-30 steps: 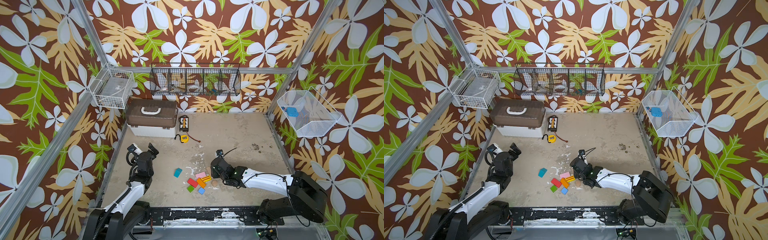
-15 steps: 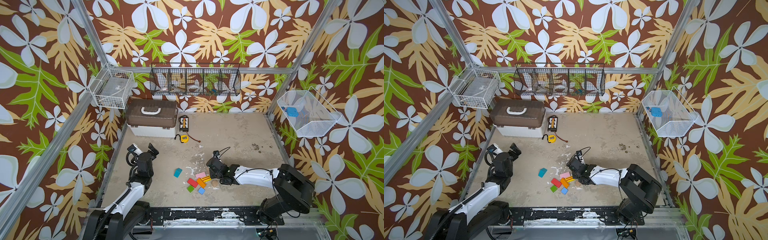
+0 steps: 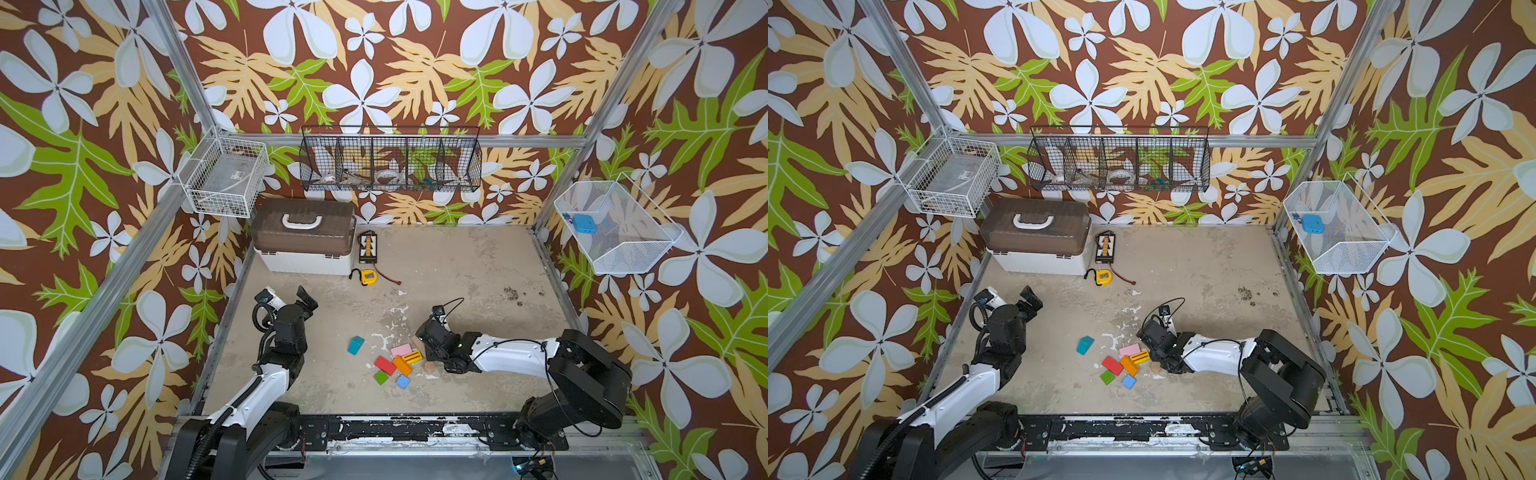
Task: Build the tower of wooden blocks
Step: 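Lower the right gripper and grasp one light wooden plank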
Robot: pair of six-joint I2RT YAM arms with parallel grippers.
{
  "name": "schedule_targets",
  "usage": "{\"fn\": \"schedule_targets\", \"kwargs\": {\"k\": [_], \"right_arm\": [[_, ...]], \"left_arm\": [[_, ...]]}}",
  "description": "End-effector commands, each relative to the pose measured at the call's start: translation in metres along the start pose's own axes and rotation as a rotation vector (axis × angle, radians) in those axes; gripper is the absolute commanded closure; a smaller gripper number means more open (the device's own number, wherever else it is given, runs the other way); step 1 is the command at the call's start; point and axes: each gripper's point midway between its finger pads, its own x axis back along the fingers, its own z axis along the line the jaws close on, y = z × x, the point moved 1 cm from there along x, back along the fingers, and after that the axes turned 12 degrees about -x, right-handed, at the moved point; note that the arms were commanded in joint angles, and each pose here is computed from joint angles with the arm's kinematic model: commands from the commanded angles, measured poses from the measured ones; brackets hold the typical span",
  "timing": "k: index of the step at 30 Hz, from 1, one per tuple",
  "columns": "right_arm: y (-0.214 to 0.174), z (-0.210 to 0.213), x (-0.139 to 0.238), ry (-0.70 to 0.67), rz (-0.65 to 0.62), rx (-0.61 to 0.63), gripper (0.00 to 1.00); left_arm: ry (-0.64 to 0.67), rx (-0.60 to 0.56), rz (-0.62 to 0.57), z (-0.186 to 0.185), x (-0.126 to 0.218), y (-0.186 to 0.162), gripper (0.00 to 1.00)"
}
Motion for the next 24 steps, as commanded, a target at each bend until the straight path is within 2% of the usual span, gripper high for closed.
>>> {"fn": "schedule_targets", "kwargs": {"k": [1, 11, 17, 24], "right_arm": [[-0.001, -0.007, -0.001, -0.028, -0.015, -0.006, 0.56], [0.006, -0.021, 0.005, -0.063, -0.059, -0.034, 0.69], [0.013, -0.037, 0.006, -0.037, -0.052, -0.123, 0.73], [0.025, -0.072, 0.019, -0.039, -0.125, -0.244, 0.74]], "left_arm": [[-0.013, 0.010, -0.020, -0.004, 0.000, 0.007, 0.00], [-0.011, 0.009, -0.015, -0.004, -0.001, 0.006, 0.00], [-0.007, 0.009, -0.015, -0.003, -0.002, 0.006, 0.00], [-0.012, 0.009, -0.015, -0.004, -0.001, 0.006, 0.00]]}}
